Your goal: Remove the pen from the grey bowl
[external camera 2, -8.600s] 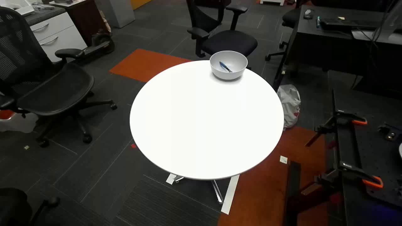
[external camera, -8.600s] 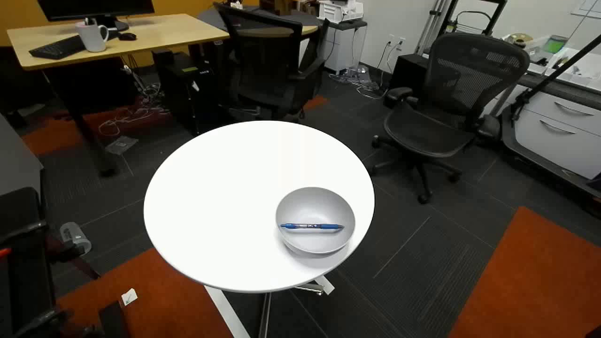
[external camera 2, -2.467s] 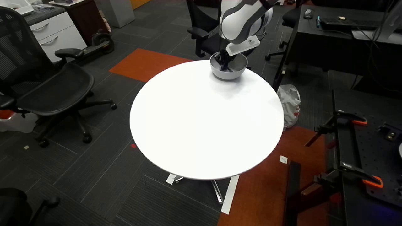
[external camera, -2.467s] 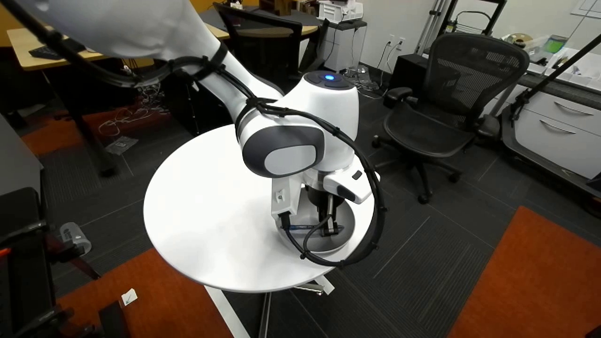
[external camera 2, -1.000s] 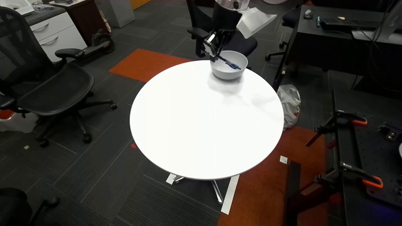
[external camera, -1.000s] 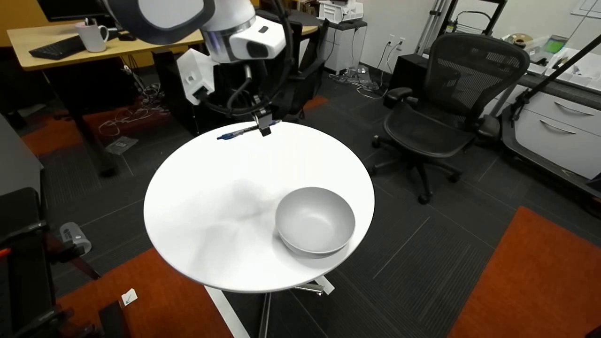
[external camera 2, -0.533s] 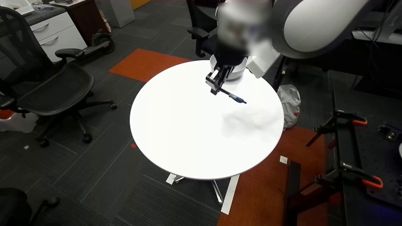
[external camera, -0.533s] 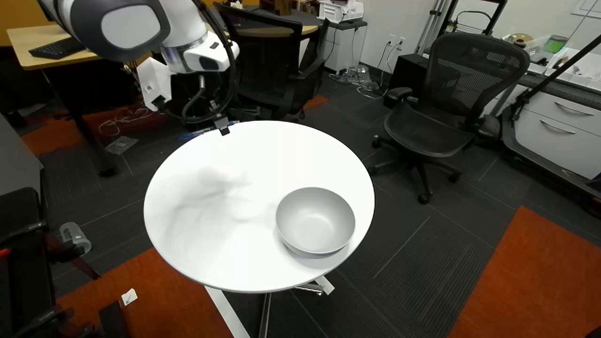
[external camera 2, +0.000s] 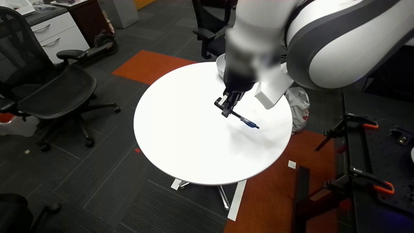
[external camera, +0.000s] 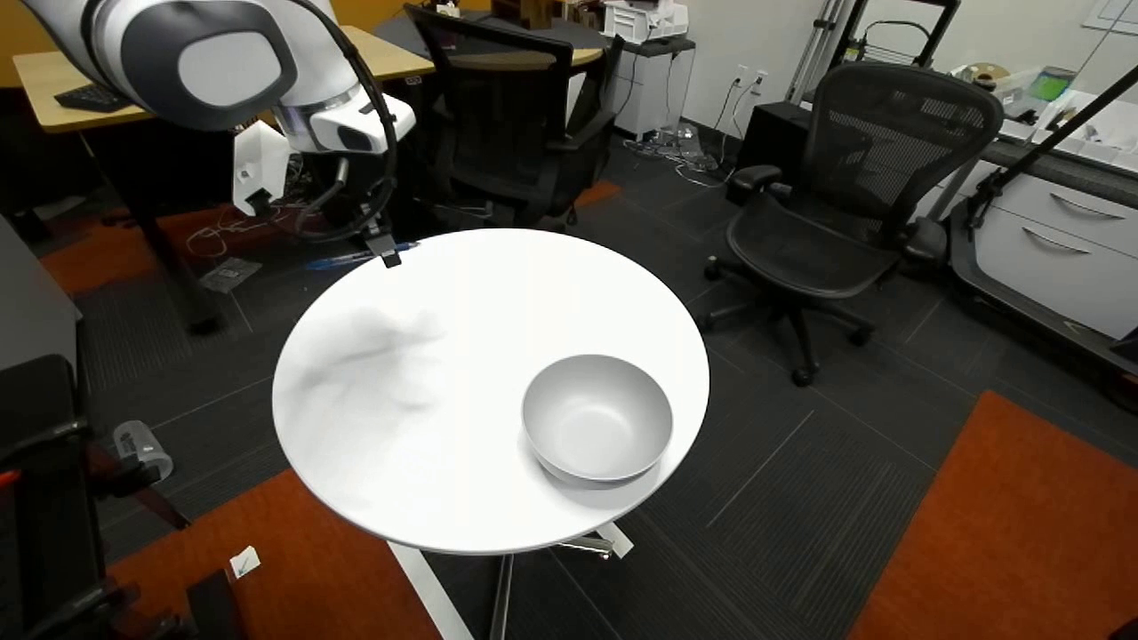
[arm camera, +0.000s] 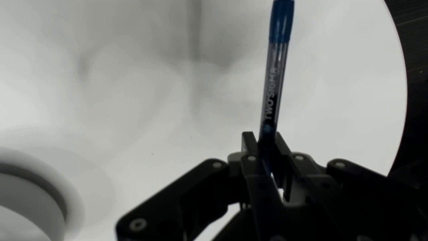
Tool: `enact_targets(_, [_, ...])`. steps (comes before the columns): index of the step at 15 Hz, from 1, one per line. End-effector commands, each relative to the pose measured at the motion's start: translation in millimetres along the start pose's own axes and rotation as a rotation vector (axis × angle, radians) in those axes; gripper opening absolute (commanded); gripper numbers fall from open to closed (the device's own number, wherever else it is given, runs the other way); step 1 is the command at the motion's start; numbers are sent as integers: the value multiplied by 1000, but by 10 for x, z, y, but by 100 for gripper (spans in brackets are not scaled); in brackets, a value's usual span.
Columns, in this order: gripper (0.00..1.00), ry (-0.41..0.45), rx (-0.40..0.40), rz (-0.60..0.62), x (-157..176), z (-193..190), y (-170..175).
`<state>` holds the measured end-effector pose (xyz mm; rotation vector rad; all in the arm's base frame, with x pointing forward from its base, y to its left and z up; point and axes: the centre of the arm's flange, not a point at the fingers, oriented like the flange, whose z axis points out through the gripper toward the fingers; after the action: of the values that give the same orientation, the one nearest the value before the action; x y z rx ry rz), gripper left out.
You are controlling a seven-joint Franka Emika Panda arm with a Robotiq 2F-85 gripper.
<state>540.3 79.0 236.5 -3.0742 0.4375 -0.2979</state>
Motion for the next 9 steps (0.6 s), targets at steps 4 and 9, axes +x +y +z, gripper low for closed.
enact_targets(4, [3, -34, -52, -11, -79, 343, 96])
enact_targets(9, [3, -87, -67, -40, -210, 555, 25])
